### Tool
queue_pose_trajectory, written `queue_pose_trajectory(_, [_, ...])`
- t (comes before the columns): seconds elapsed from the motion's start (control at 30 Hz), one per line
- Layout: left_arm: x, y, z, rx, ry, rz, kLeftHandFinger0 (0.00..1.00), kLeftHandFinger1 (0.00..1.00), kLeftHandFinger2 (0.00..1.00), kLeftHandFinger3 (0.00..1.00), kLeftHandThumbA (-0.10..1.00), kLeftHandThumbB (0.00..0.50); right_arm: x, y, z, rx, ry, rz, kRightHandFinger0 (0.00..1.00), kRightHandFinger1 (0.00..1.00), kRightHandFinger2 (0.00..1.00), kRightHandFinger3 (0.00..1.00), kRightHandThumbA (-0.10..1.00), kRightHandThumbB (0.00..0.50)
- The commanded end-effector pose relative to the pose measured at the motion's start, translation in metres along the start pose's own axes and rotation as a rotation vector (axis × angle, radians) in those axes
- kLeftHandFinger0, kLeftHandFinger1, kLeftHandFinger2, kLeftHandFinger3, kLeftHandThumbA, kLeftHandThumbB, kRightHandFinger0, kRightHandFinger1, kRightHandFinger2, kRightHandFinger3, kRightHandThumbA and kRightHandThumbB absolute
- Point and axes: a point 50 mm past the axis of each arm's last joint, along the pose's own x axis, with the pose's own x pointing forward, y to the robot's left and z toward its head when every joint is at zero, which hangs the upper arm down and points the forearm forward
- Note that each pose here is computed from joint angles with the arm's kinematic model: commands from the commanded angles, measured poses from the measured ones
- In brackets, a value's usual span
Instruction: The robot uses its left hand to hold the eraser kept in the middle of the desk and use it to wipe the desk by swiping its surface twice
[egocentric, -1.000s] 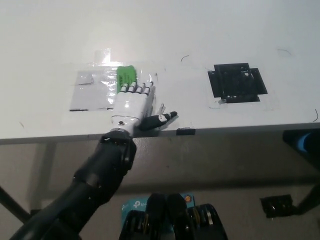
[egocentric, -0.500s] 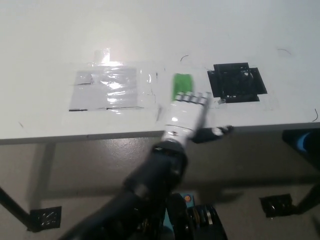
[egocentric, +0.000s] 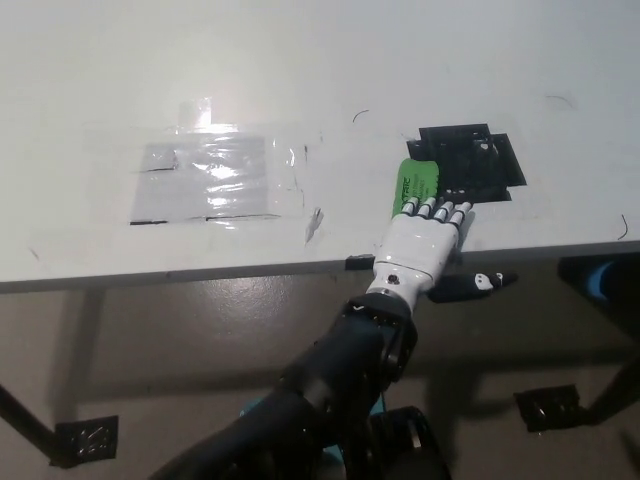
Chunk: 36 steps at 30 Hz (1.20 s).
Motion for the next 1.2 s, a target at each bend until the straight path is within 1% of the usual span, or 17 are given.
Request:
queue_pose_trajectory(0.0, [-0.023, -0.049, -0.027, -0.014, 0.062, -0.300, 1.00, 1.00, 1.00, 1.00, 1.00, 0.500, 0.006, 0.001, 0.025, 0.004, -0.103, 0.019, 1.00, 1.00, 1.00, 1.00, 1.00, 0.179])
queue_pose_trajectory(0.03, [-0.023, -0.049, -0.027, -0.014, 0.062, -0.300, 1.00, 1.00, 1.00, 1.00, 1.00, 0.500, 0.006, 0.001, 0.025, 0.004, -0.103, 0.019, 1.00, 1.00, 1.00, 1.00, 1.00, 0.179])
queue_pose_trajectory(0.1, [-0.025, -0.052, -0.043, -0.010, 0.090, -0.307, 1.00, 1.00, 1.00, 1.00, 1.00, 0.500, 0.006, 0.000, 0.024, 0.000, -0.104, 0.021, 1.00, 1.00, 1.00, 1.00, 1.00, 0.210])
queue_pose_trajectory(0.13, [-0.027, -0.052, -0.050, -0.012, 0.098, -0.305, 1.00, 1.00, 1.00, 1.00, 1.00, 0.500, 0.006, 0.000, 0.024, 0.000, -0.104, 0.021, 1.00, 1.00, 1.00, 1.00, 1.00, 0.210])
queue_pose_trajectory(0.17, [-0.028, -0.053, -0.054, -0.013, 0.102, -0.308, 1.00, 1.00, 1.00, 1.00, 1.00, 0.500, 0.006, 0.000, 0.024, 0.003, -0.104, 0.022, 1.00, 1.00, 1.00, 1.00, 1.00, 0.209])
queue_pose_trajectory(0.2, [-0.031, -0.053, -0.068, -0.021, 0.128, -0.312, 1.00, 1.00, 1.00, 1.00, 1.00, 0.500, 0.006, 0.000, 0.024, 0.002, -0.108, 0.020, 1.00, 1.00, 1.00, 1.00, 1.00, 0.181])
queue_pose_trajectory(0.37, [-0.043, -0.056, -0.107, -0.013, 0.205, -0.312, 1.00, 1.00, 1.00, 1.00, 1.00, 0.500, 0.005, -0.004, 0.023, 0.005, -0.101, 0.002, 1.00, 1.00, 1.00, 1.00, 1.00, 0.157])
queue_pose_trajectory(0.47, [-0.048, -0.057, -0.124, -0.007, 0.240, -0.321, 1.00, 1.00, 1.00, 1.00, 1.00, 0.500, 0.006, -0.005, 0.023, 0.003, -0.095, -0.005, 1.00, 1.00, 1.00, 1.00, 1.00, 0.163])
queue_pose_trajectory(0.5, [-0.050, -0.056, -0.131, 0.001, 0.258, -0.327, 1.00, 1.00, 1.00, 1.00, 1.00, 0.500, 0.006, -0.005, 0.022, 0.008, -0.093, -0.005, 1.00, 1.00, 1.00, 1.00, 1.00, 0.180])
queue_pose_trajectory(0.6, [-0.065, -0.061, -0.155, -0.078, 0.318, -0.316, 1.00, 1.00, 1.00, 1.00, 1.00, 0.500, 0.005, -0.007, 0.020, 0.003, -0.092, -0.004, 1.00, 1.00, 1.00, 1.00, 1.00, 0.173])
queue_pose_trajectory(0.77, [-0.079, -0.064, -0.169, -0.120, 0.379, -0.311, 1.00, 1.00, 1.00, 1.00, 1.00, 0.500, 0.003, -0.012, 0.019, 0.014, -0.089, -0.020, 1.00, 1.00, 1.00, 1.00, 1.00, 0.188])
queue_pose_trajectory(0.8, [-0.084, -0.066, -0.175, -0.126, 0.393, -0.311, 1.00, 1.00, 1.00, 1.00, 1.00, 0.500, 0.003, -0.013, 0.019, 0.021, -0.086, -0.029, 1.00, 1.00, 1.00, 1.00, 1.00, 0.167])
queue_pose_trajectory(0.83, [-0.086, -0.067, -0.177, -0.136, 0.403, -0.308, 1.00, 1.00, 1.00, 1.00, 1.00, 0.500, 0.003, -0.013, 0.019, 0.019, -0.088, -0.027, 1.00, 1.00, 1.00, 1.00, 1.00, 0.163])
queue_pose_trajectory(0.87, [-0.091, -0.068, -0.182, -0.151, 0.420, -0.302, 1.00, 1.00, 1.00, 1.00, 1.00, 0.500, 0.003, -0.013, 0.019, 0.010, -0.090, -0.026, 1.00, 1.00, 1.00, 1.00, 1.00, 0.173])
queue_pose_trajectory(1.07, [-0.107, -0.074, -0.197, -0.264, 0.523, -0.246, 1.00, 1.00, 1.00, 1.00, 1.00, 0.490, 0.001, -0.019, 0.018, 0.001, -0.088, -0.044, 1.00, 1.00, 1.00, 1.00, 1.00, 0.173])
queue_pose_trajectory(1.13, [-0.113, -0.074, -0.204, -0.286, 0.546, -0.239, 1.00, 1.00, 1.00, 1.00, 1.00, 0.480, 0.001, -0.019, 0.018, 0.001, -0.089, -0.044, 1.00, 1.00, 1.00, 1.00, 1.00, 0.158])
queue_pose_trajectory(1.17, [-0.117, -0.076, -0.209, -0.295, 0.566, -0.237, 1.00, 1.00, 1.00, 1.00, 1.00, 0.494, 0.001, -0.019, 0.017, 0.004, -0.092, -0.046, 1.00, 1.00, 1.00, 1.00, 1.00, 0.156])
